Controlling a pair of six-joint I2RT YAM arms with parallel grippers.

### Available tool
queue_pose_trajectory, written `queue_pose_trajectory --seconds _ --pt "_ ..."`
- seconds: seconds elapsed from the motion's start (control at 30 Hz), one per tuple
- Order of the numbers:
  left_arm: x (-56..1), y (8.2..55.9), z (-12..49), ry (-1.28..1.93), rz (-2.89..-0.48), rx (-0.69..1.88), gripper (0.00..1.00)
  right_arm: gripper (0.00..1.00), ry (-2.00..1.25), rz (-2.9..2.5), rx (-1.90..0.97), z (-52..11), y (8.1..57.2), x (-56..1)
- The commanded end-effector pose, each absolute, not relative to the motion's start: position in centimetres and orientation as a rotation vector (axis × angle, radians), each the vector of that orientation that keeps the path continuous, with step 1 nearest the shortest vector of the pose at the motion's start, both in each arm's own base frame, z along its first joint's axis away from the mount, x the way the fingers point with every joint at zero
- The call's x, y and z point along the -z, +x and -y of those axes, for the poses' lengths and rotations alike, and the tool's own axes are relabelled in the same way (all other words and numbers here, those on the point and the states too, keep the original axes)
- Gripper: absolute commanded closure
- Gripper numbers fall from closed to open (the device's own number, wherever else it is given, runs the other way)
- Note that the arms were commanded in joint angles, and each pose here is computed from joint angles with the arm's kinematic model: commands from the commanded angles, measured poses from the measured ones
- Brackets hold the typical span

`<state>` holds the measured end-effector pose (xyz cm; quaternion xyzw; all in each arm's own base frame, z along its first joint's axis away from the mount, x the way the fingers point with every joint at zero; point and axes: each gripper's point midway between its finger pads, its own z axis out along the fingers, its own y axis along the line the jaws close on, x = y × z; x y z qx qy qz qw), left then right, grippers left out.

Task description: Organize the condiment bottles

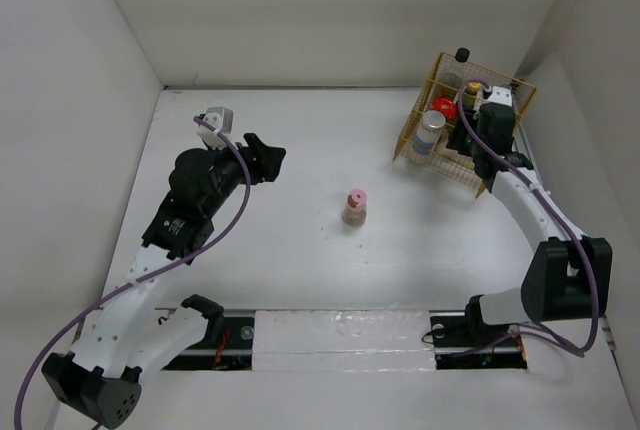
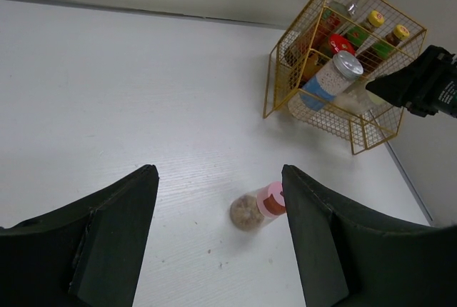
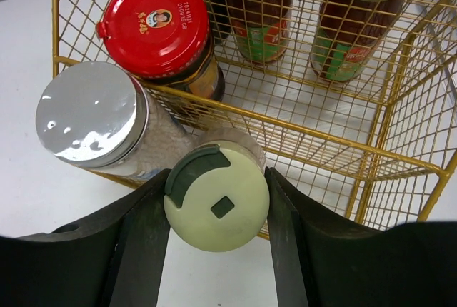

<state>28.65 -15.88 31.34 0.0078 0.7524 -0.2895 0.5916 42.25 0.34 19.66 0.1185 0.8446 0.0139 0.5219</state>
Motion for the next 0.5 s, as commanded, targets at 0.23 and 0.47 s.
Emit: queue_pose_trajectory --seconds 0.23,0.47 --pt "-33.8 28.4 16.0 0.030 -1.675 0.701 0.33 0.54 0.292 -2.050 -0.022 0.0 45.2 -18.0" --pt "-33.5 28.7 15.9 0.021 -1.683 0.690 0.32 0.32 0.292 -2.056 -0.047 -0.4 45.6 -17.8"
